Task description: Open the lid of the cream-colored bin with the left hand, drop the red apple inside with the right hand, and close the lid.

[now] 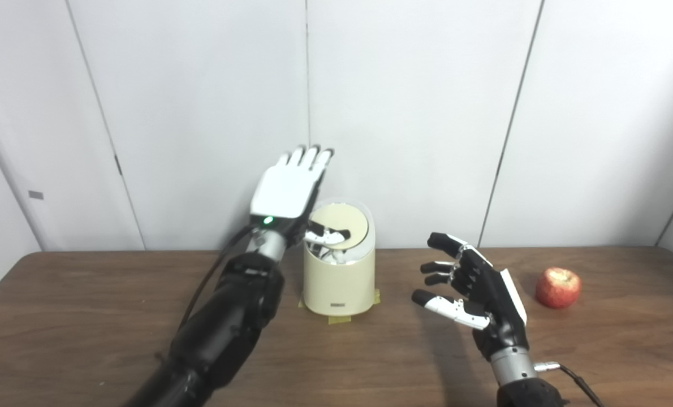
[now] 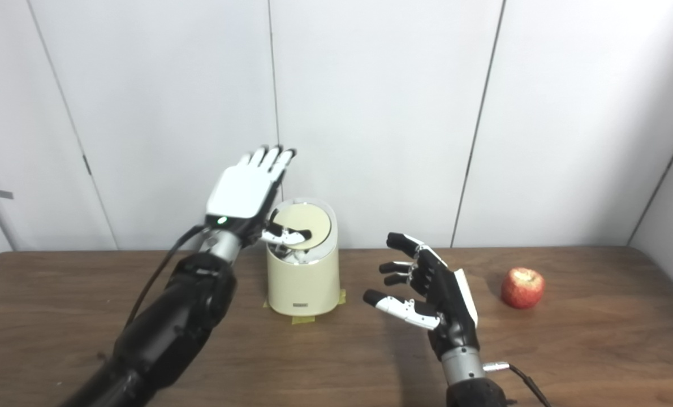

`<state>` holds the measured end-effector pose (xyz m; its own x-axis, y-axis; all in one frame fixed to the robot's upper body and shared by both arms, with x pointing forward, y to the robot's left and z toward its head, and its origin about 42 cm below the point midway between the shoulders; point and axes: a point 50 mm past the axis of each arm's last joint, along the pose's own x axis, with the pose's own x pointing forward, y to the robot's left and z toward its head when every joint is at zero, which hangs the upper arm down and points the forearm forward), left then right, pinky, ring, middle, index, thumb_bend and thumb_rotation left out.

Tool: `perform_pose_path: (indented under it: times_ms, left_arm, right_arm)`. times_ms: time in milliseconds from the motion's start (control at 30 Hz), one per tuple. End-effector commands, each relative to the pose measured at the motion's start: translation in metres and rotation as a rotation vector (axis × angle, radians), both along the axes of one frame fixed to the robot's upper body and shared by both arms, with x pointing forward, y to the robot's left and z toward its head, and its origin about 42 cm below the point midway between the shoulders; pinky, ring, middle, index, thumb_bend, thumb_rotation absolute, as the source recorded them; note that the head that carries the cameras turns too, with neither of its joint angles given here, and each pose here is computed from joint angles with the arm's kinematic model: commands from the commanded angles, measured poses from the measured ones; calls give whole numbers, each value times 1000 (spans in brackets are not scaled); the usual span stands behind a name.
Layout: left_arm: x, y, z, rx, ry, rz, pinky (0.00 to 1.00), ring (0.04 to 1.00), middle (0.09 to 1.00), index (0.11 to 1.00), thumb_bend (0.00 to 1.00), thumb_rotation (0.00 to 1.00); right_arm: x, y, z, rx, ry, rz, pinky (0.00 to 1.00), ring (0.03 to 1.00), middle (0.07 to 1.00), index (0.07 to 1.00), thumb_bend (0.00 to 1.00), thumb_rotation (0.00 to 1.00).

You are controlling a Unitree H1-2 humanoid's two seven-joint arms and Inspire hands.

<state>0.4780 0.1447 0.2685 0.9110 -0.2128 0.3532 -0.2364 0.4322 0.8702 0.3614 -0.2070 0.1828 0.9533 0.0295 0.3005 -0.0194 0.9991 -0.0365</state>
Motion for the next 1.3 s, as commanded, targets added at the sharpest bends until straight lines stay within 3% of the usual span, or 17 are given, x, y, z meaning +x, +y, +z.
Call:
perform_pose_path:
  times_ms: [0, 167, 300, 433, 533, 667, 800, 933, 1067, 1133, 1267]
  left_arm:
    - [0, 3, 44, -190, -122, -83, 861, 947, 987, 1000, 853, 262]
    - [-16, 26, 54, -512, -122, -190, 779, 931, 951, 970, 838, 234]
    - [-37, 52, 42, -707, -27, -241, 694, 884, 902, 912, 801, 234]
    - [-63, 80, 12, -822, 54, -258, 648, 806, 854, 862, 766, 182]
    - [-83, 99, -15, -841, 71, -248, 614, 735, 796, 816, 770, 142]
    - [-112, 115, -46, -834, 71, -216, 600, 702, 765, 802, 783, 161]
    - [-127, 126, -64, -847, 87, -198, 628, 720, 773, 815, 788, 159]
    - [-129, 133, -73, -848, 96, -188, 618, 710, 768, 813, 799, 169]
    - [-126, 139, -73, -854, 93, -196, 610, 710, 783, 821, 791, 166]
    - [-123, 144, -74, -849, 89, -197, 613, 714, 784, 823, 769, 150]
    - [-120, 151, -75, -838, 87, -187, 638, 729, 791, 831, 749, 164]
  right_arm:
    - [8, 3, 25, 4, -103, 16, 537, 617, 788, 738, 826, 238]
    - [8, 4, 24, 2, -103, 17, 537, 609, 775, 735, 818, 240]
    - [7, 3, 24, 2, -103, 15, 544, 603, 774, 736, 817, 228]
    - [7, 0, 22, 8, -96, 14, 541, 606, 782, 740, 818, 226]
    - [6, -2, 23, 15, -91, 12, 544, 617, 794, 740, 814, 215]
    - [7, -10, 22, 20, -94, -1, 544, 624, 794, 757, 796, 203]
    - [10, -20, 20, 29, -98, -25, 617, 626, 780, 757, 833, 231]
    - [14, -34, 24, 20, -124, -34, 597, 646, 768, 755, 861, 247]
    - [15, -51, 50, -115, -174, -69, 599, 652, 769, 755, 843, 261]
    - [13, -58, 68, -208, -192, -106, 569, 645, 778, 758, 785, 202]
    - [7, -77, 89, -244, -165, -127, 608, 660, 771, 752, 772, 148]
